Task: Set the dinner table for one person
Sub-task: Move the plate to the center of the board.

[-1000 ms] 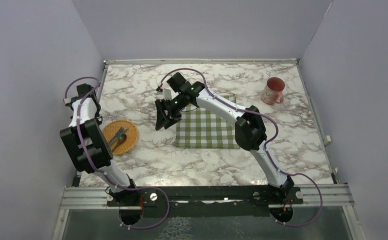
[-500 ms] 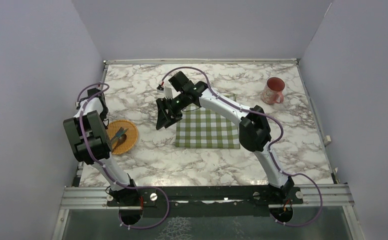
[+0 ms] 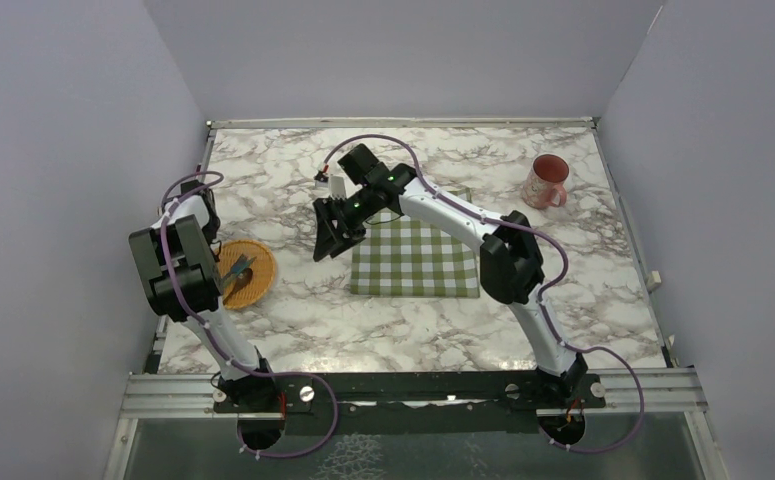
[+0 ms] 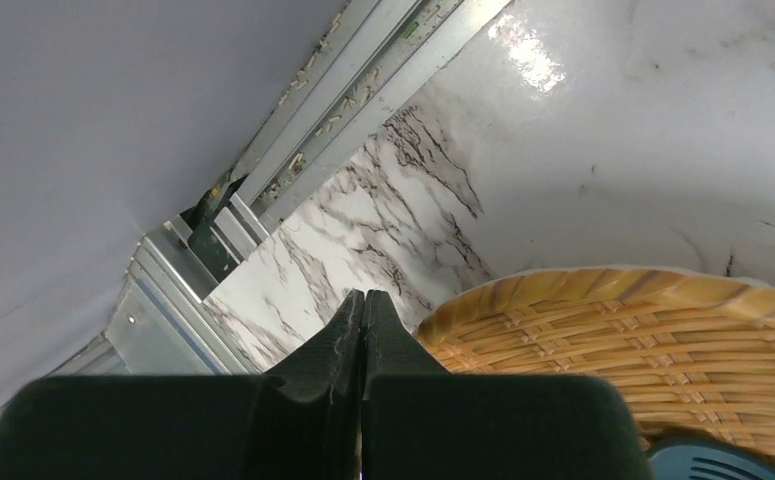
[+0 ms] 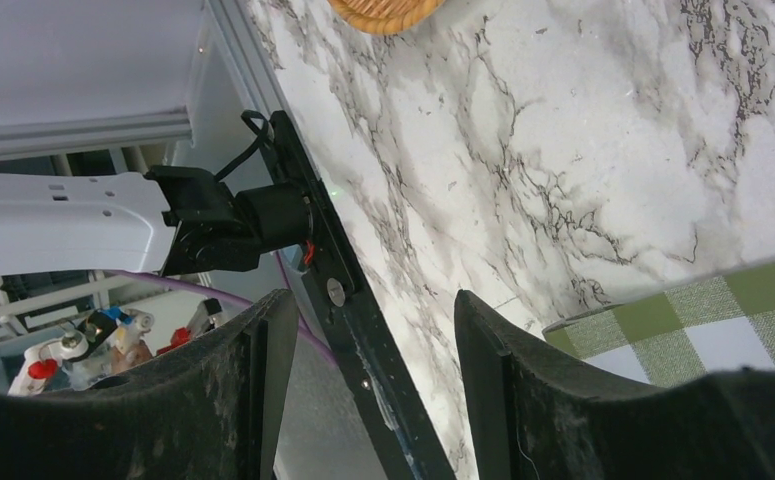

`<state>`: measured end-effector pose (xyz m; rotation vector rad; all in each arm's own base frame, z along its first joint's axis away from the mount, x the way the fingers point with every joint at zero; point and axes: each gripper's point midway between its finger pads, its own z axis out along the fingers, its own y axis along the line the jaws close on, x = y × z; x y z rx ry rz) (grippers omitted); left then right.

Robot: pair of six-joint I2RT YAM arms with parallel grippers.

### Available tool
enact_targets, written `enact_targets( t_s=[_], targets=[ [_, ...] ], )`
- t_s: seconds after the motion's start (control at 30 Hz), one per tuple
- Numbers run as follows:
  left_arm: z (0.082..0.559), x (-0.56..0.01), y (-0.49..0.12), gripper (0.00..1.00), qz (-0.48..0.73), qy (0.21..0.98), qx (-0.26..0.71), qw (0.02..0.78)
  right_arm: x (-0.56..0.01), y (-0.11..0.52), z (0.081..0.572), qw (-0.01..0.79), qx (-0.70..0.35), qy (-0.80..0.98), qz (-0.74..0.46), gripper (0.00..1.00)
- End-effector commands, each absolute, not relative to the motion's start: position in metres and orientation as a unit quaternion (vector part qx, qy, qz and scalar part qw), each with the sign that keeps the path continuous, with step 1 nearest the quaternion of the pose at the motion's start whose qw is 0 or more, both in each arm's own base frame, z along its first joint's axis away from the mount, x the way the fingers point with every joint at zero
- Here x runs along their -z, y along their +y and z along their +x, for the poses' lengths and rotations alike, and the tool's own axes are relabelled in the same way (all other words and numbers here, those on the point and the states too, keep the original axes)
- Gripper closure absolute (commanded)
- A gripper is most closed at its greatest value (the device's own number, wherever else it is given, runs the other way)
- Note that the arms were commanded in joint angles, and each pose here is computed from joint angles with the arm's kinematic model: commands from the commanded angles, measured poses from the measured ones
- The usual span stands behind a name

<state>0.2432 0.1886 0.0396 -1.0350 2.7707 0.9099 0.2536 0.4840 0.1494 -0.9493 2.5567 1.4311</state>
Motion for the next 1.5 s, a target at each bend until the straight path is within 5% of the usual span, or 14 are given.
enact_targets(
  t_s=[0.0, 1.47],
  targets=[
    [0.245, -0.032, 0.186, 1.0, -0.324, 0.901, -0.289, 0.013, -0.179, 0.486, 0.25, 0.058, -0.485, 0.809, -0.326, 0.37],
    [0.287, -0.017, 0.094, 1.0, -0.264, 0.948, -0.173, 0.031, -0.122, 0.486, 0.275, 0.076, -0.435, 0.852, -0.28, 0.37]
  ],
)
